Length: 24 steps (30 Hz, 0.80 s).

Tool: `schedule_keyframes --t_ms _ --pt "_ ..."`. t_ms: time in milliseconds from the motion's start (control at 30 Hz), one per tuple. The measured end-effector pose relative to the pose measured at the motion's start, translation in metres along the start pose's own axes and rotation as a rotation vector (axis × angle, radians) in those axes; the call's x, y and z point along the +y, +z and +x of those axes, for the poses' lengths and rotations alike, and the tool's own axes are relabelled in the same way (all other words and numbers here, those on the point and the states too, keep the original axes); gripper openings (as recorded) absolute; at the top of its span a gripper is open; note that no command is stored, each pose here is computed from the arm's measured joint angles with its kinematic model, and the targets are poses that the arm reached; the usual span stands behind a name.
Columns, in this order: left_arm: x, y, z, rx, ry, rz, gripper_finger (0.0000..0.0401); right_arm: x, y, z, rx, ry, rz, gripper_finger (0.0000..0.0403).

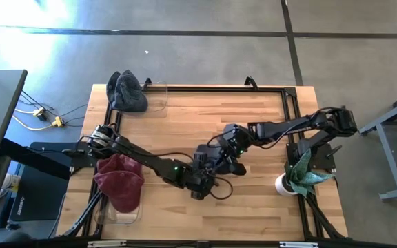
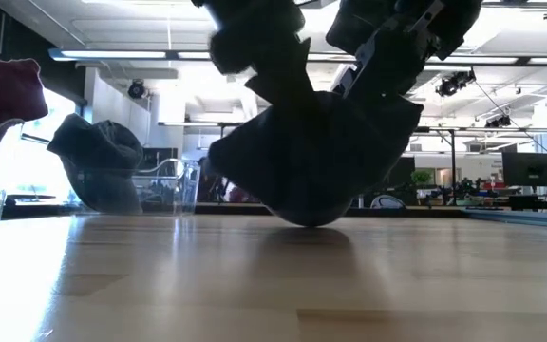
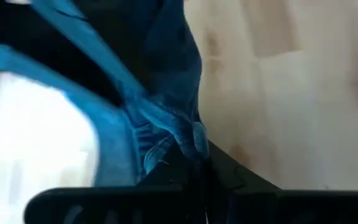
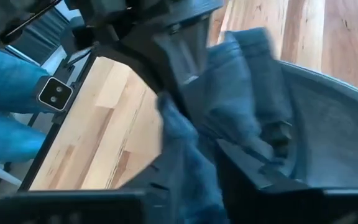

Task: Pick & Place hat
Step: Put the blue cap into the top transparent bin

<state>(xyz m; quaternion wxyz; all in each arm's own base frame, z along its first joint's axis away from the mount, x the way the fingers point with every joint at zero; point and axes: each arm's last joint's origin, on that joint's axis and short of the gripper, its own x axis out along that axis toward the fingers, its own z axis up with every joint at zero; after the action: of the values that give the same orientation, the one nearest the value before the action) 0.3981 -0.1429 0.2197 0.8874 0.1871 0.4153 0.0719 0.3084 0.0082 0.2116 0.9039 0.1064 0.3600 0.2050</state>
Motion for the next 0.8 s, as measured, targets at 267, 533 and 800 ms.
schedule_keyframes --t_ms 267,533,800 --pt "0.003 -0.001 -0.007 0.046 -0.23 -0.081 0.0006 0.013 0.002 -0.033 -0.002 -0.078 0.108 0.0185" --pt "0.012 -0.002 -0.006 0.058 -0.232 -0.088 0.0008 0.038 -0.007 -0.006 0.072 -0.103 0.215 0.0117" --pt "0.011 -0.004 -0.007 0.076 -0.246 -0.084 0.0005 0.039 -0.017 0.043 0.099 -0.042 0.175 0.0006"
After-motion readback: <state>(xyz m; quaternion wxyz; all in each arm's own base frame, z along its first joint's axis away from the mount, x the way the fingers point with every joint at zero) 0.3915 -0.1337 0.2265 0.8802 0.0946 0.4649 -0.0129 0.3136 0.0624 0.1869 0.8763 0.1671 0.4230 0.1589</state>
